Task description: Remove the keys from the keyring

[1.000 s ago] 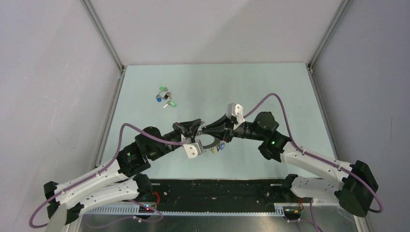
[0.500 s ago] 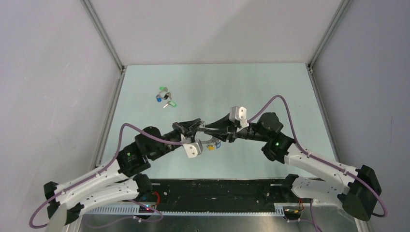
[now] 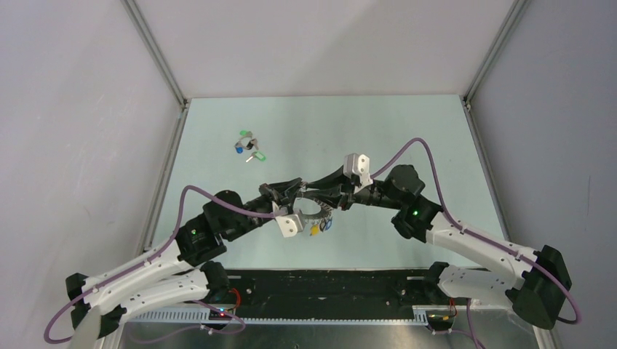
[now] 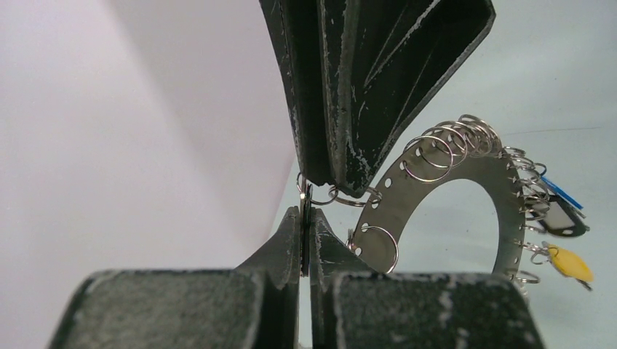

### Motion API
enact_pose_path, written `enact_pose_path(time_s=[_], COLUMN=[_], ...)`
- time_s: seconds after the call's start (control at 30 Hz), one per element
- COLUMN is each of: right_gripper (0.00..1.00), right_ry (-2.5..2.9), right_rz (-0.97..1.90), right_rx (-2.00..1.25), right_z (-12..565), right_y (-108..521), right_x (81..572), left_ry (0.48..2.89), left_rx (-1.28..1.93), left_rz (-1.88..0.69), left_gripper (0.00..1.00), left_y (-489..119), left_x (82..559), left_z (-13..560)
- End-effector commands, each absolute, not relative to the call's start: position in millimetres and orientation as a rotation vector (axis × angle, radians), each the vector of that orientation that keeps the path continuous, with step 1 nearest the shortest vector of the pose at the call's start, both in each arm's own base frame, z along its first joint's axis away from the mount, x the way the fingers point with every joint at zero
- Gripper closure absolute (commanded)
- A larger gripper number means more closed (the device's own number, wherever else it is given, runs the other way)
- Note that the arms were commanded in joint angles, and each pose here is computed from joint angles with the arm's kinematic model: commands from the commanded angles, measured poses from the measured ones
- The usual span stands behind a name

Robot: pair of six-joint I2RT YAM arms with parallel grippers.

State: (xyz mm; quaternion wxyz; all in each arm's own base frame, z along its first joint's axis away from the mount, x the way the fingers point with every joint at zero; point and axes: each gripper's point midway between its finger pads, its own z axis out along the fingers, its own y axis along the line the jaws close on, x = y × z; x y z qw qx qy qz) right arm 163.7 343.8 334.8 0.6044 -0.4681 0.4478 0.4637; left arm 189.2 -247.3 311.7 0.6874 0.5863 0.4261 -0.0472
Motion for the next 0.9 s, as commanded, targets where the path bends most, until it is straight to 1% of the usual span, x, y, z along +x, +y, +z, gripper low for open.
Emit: enact_pose_path(time_s=[0.0,0.1,0.27,0.47,0.7,0.87], right_gripper=[0.74,0.72,0.66,0.65,0.60,0.61], right_ry=[1.010,1.039,1.092,1.168,1.277,1.272], right_rz=[1.092,1.093,1.064,1.040,0.985,0.989], right_rx=[-1.069,-1.079,-1.048,-0.976,-0.889,-0.839], right_z=[354.2,348.7,344.2,341.0,329.4,331.0], right_y=[346.4,345.6,344.0,341.4,328.6,324.7], right_x=[162.5,161.8,167.2,176.6,187.4,188.4], left_ry=[0.901,0.903,0.906,0.917,0.955,0.962], left_rx=[1.247,1.244,1.244,1.245,1.242,1.252], left_rz=[-0.102,-0.096,-0.095,-0.086,-0.058,-0.053], left_gripper=[1.00,1.00,1.00,1.00,1.00,1.00], left_y=[-245.3,-244.4,-244.4,-244.4,-245.0,-247.4], left_x=[188.9,189.6,190.0,192.2,200.2,202.0], left_z=[334.7,335.2,334.6,332.4,328.4,325.5])
